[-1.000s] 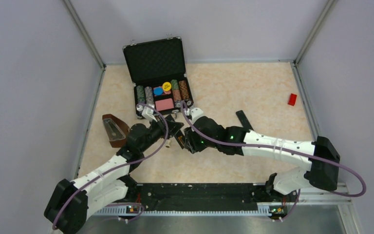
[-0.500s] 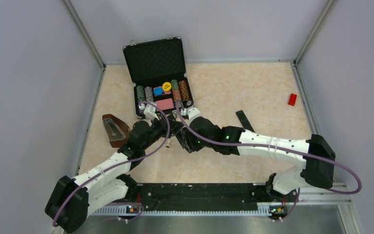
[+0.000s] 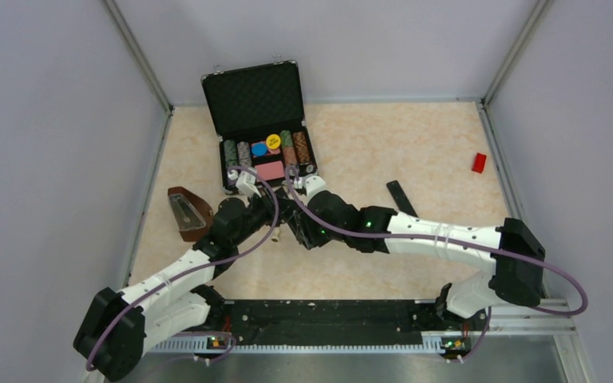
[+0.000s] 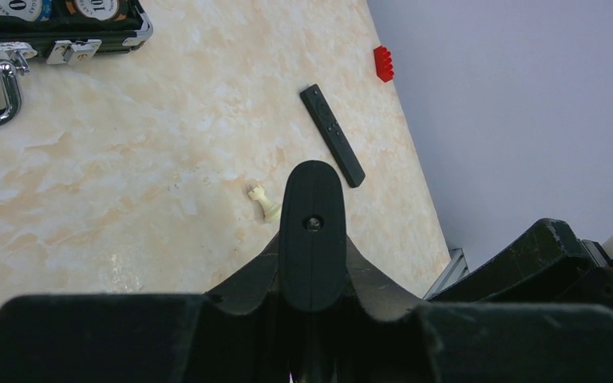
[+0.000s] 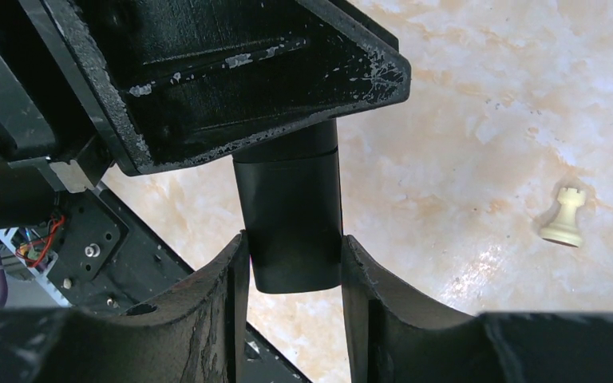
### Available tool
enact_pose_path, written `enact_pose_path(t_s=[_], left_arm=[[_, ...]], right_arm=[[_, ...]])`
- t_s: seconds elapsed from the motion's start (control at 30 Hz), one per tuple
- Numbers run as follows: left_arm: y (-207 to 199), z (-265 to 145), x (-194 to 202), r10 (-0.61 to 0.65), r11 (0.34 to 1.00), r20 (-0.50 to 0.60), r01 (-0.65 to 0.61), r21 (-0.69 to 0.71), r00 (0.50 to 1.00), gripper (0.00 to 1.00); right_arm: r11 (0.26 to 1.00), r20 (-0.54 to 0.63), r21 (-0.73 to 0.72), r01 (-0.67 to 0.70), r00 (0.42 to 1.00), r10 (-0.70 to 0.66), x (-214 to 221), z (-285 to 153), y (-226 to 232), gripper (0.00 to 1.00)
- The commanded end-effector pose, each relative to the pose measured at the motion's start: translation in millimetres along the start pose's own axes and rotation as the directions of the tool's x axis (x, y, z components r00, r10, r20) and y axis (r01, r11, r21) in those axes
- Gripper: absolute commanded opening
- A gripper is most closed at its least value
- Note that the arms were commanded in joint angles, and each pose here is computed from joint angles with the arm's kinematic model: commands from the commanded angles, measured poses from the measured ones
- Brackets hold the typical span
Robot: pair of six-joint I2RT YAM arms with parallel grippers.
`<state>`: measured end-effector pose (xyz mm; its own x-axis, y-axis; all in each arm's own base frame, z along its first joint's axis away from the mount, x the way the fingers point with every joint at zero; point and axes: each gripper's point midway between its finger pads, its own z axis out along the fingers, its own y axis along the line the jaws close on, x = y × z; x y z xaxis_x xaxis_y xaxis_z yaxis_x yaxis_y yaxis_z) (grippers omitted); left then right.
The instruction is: Load the batteries into the remote control
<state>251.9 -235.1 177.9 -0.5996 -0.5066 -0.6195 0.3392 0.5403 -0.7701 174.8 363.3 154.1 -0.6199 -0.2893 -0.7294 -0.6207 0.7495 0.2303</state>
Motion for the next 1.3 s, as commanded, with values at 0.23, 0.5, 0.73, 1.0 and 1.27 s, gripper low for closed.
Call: enact_pose_path(t_s=[0.23, 0.5, 0.73, 1.0, 1.27], left_arm=[[-31.6, -0.5, -21.2, -0.005, 0.996, 0.056, 0.0, 0.092, 0.998, 0.0], [-36.7, -2.7, -21.5, -0.026, 0.995, 0.039, 0.022, 0.096, 0.999, 0.0], [-40.7, -4.6, -20.5, -0.04, 0.994, 0.024, 0.037, 0.105, 0.999, 0.0], [-46.0, -3.7, -22.0, -0.07, 0.993, 0.0, 0.07, 0.094, 0.998, 0.0], [-44.3, -0.2, -18.5, -0.101, 0.992, -0.022, 0.102, 0.08, 0.995, 0.0]], right_arm=[[0.999, 0.06, -0.044, -0.021, 0.998, 0.024, -23.1, -1.7, 19.7, 0.08], [0.999, 0.055, -0.021, -0.026, 0.998, 0.027, -21.6, 2.4, 16.6, 0.1], [1.0, 0.053, -0.01, -0.024, 0.998, 0.025, -21.6, 5.2, 14.9, 0.12], [1.0, 0.062, -0.003, -0.024, 0.998, 0.024, -27.1, 2.3, 15.0, 0.16], [1.0, 0.065, 0.007, -0.03, 0.997, 0.029, -30.4, -4.8, 13.1, 0.32]])
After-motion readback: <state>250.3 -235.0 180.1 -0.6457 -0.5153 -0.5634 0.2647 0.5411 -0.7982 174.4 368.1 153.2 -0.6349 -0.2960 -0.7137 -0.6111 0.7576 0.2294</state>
